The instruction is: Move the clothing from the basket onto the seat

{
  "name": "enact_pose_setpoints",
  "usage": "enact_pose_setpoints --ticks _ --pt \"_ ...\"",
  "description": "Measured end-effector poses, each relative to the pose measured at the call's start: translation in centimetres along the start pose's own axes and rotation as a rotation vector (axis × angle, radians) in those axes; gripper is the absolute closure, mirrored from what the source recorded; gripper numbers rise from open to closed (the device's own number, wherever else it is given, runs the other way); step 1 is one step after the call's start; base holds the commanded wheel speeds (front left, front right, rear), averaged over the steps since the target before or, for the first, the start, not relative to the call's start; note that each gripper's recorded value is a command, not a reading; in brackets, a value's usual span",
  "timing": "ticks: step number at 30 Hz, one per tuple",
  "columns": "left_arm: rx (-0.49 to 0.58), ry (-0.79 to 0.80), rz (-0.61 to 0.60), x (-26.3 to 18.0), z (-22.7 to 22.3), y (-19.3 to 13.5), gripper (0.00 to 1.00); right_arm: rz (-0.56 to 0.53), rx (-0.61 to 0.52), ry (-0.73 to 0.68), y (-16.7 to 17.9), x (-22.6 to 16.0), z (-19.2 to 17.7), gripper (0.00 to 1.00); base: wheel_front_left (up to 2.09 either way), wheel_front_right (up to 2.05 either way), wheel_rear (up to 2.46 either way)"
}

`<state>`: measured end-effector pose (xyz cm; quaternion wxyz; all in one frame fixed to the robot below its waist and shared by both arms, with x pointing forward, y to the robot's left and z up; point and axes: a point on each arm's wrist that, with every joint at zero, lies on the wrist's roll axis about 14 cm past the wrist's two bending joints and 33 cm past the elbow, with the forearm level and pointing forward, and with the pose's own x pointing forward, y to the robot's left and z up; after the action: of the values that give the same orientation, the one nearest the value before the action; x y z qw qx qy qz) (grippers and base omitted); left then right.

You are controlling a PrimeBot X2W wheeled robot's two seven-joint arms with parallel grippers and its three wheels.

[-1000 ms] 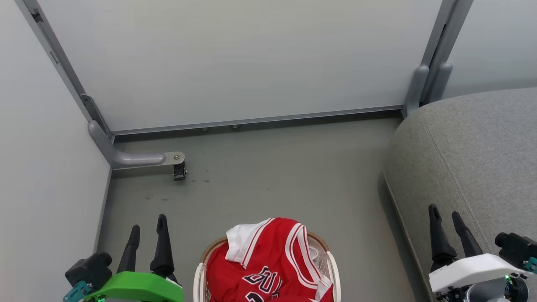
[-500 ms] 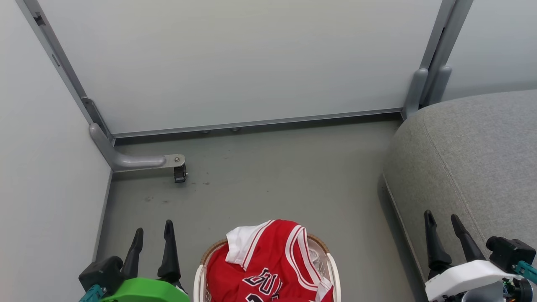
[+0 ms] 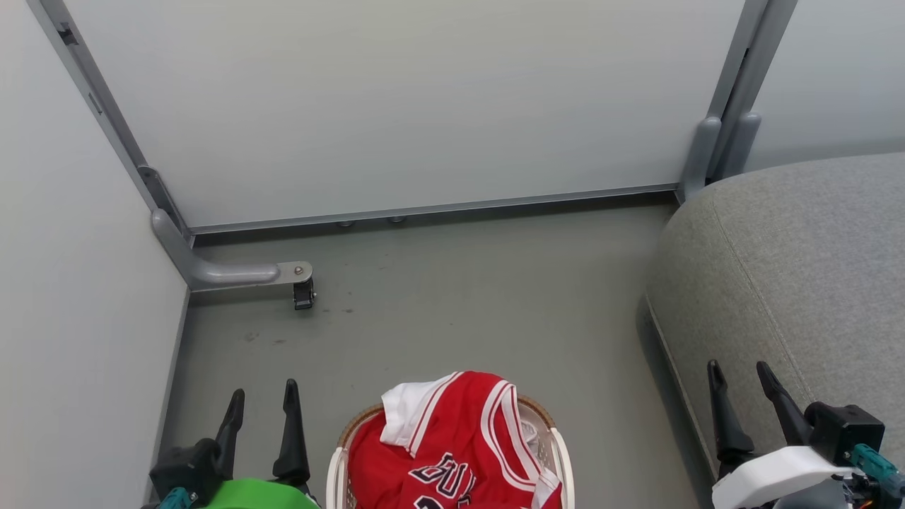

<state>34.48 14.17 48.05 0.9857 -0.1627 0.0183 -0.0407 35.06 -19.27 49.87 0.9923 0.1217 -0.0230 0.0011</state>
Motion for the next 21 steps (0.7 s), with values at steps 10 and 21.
enact_pose_setpoints --ticks 10,21 --pt "0.061 0.007 -0.002 -0.21 -0.54 0.16 0.00 0.014 -0.076 -0.005 0.10 -0.16 -0.03 0.00 0.00 0.00 0.00" --pt "0.130 0.011 -0.016 -0.46 -0.98 0.08 0.00 0.031 -0.161 -0.008 0.23 -0.23 -0.09 0.00 0.00 0.00 0.00"
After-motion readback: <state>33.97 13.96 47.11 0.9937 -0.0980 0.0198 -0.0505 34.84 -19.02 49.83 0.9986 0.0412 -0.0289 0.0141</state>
